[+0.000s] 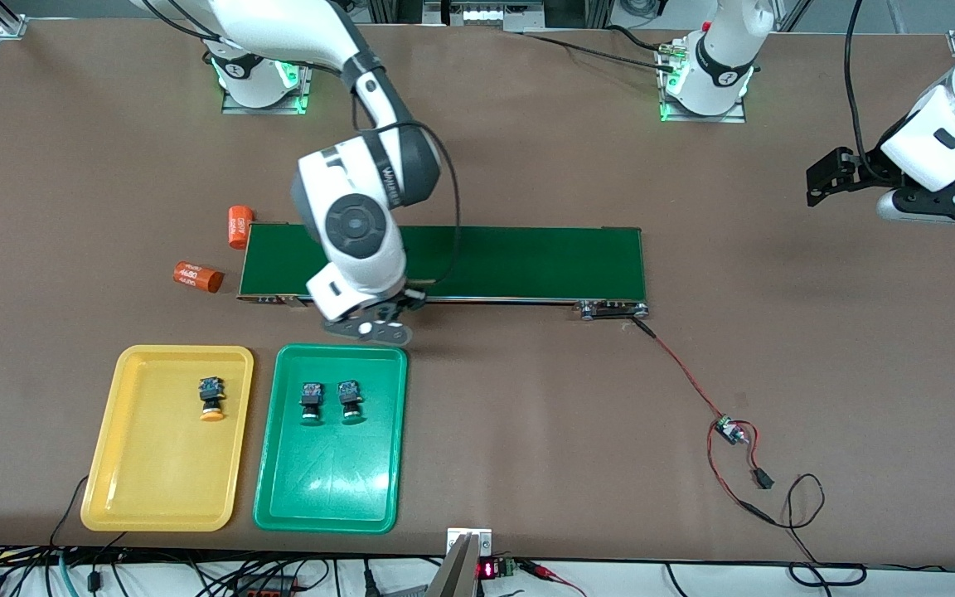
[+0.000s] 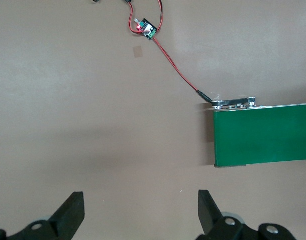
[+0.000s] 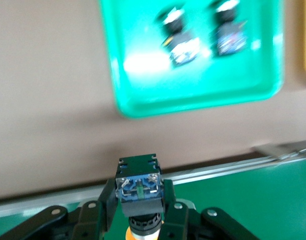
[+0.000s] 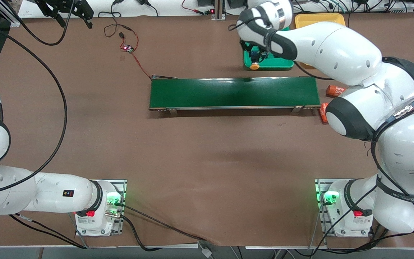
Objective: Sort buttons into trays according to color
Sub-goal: 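Carry the yellow button with the right gripper to the yellow tray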
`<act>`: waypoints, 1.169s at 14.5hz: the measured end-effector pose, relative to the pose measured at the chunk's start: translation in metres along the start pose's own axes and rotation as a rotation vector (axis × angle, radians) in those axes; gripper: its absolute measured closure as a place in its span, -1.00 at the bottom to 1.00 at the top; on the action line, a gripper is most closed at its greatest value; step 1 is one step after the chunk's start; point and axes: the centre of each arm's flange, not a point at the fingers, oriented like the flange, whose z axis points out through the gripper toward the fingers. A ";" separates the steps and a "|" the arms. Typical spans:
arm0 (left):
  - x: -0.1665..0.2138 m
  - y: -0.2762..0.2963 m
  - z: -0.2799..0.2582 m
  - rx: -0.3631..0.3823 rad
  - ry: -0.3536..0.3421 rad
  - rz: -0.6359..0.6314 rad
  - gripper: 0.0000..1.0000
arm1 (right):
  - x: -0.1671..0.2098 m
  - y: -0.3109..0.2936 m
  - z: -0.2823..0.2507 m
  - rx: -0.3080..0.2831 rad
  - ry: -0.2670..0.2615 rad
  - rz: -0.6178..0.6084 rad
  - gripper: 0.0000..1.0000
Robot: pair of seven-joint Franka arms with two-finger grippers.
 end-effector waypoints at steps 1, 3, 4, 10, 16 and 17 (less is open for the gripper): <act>0.000 0.000 0.000 0.000 0.000 0.000 -1.00 | 0.016 0.019 -0.004 -0.012 0.017 0.035 0.19; 0.000 0.000 0.000 0.000 0.000 0.001 -1.00 | 0.049 0.063 -0.005 -0.029 0.028 0.106 0.19; 0.000 0.000 0.000 0.000 0.000 0.001 -1.00 | 0.067 0.091 -0.002 -0.034 0.023 0.127 0.19; 0.000 0.001 0.000 0.000 0.000 0.001 -1.00 | 0.144 0.253 0.039 -0.064 -0.044 0.022 0.19; 0.000 0.001 0.000 0.000 0.000 0.002 -1.00 | 0.188 0.334 0.128 -0.124 0.041 -0.152 0.19; 0.000 0.001 0.000 0.000 0.000 0.002 -1.00 | 0.192 0.341 0.142 -0.136 0.063 -0.178 0.19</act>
